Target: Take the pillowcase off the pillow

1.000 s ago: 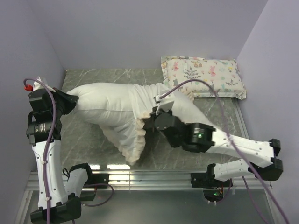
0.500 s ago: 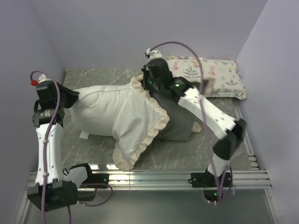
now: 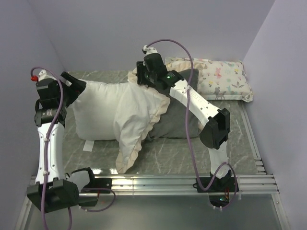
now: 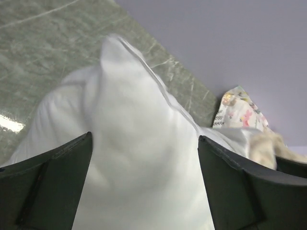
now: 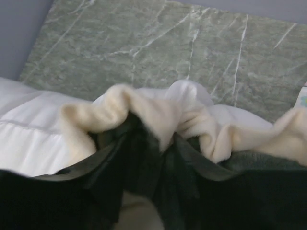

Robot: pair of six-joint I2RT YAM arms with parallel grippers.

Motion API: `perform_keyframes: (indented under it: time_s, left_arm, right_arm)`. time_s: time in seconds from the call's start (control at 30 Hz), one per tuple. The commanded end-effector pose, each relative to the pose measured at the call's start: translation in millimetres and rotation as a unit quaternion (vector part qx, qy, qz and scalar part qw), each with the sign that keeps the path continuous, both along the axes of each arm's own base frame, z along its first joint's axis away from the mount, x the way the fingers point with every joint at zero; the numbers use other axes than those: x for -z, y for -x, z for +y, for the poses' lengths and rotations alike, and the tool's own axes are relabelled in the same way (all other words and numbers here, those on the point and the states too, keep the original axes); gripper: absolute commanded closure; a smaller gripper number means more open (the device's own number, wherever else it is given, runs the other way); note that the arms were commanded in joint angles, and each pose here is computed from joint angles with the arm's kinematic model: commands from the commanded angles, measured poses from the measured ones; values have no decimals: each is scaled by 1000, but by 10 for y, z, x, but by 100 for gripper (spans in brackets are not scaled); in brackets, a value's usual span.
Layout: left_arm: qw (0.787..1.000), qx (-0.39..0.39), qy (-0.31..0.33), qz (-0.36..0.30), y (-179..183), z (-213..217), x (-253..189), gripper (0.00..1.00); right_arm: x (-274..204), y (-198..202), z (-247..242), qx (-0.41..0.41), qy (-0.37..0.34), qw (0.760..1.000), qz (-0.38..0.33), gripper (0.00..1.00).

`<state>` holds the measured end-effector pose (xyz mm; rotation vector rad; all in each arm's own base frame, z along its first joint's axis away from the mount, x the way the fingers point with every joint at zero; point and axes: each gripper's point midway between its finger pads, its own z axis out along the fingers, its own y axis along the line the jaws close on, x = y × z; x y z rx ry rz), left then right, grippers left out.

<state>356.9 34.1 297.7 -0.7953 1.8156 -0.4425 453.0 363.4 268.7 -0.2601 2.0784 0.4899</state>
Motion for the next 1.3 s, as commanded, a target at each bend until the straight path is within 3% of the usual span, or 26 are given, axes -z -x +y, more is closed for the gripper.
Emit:
perform_keyframes:
  time_s: [0.0, 0.07, 0.13, 0.27, 0.4, 0.57, 0.77, 0.8, 0.87, 0.9, 0.97, 1.0, 1.07, 1.27]
  left_arm:
    - [999, 17, -33, -39, 235, -124, -409, 5]
    - [1000, 6, -25, -14, 345, -148, -237, 5]
    - [999, -2, -29, -30, 498, -180, -272, 4]
    - [999, 29, 15, -18, 590, -383, 121, 2]
    - [995, 68, 70, 30, 402, -672, 671, 2]
    - [987, 101, 122, 19, 62, -934, 907, 1]
    - [987, 76, 127, 59, -142, -881, 1201, 3]
    - [987, 68, 126, 70, -155, -864, 1270, 7]
    - [988, 53, 124, 81, -170, -813, 1341, 19]
    - [987, 47, 123, 92, -185, -800, 1411, 38]
    - [987, 42, 122, 99, -204, -784, 1453, 57]
    - [986, 41, 122, 106, -212, -787, 1505, 75]
    - [985, 39, 123, 113, -207, -788, 1546, 99]
    - [986, 40, 119, 111, -158, -805, 1551, 100]
  right_arm:
    - [-30, -23, -79, -1, -1, 1000, 9, 47]
    - [-46, -37, -93, 1, -4, 1000, 8, 39]
    - [-61, -81, -145, 10, -4, 1000, 3, 34]
    - [-301, -99, -274, 33, -10, 999, -30, 29]
    - [-647, -49, -408, 45, -17, 997, -58, 26]
    - [-927, 173, -730, 71, -15, 994, -84, 24]
    - [-482, 596, -1010, 65, -15, 996, -58, 21]
    - [-195, 687, -1011, 52, -7, 998, -31, 21]
    - [-107, 808, -982, 31, -20, 999, -24, 21]
    - [142, 913, -956, 12, -17, 1000, -1, 21]
    - [180, 996, -899, -9, -33, 999, -11, 21]
    - [358, 1049, -916, -13, -24, 1000, 1, 21]
    - [446, 1088, -872, -22, -13, 1000, -3, 21]
    - [776, 964, -717, 13, 55, 998, -10, 18]
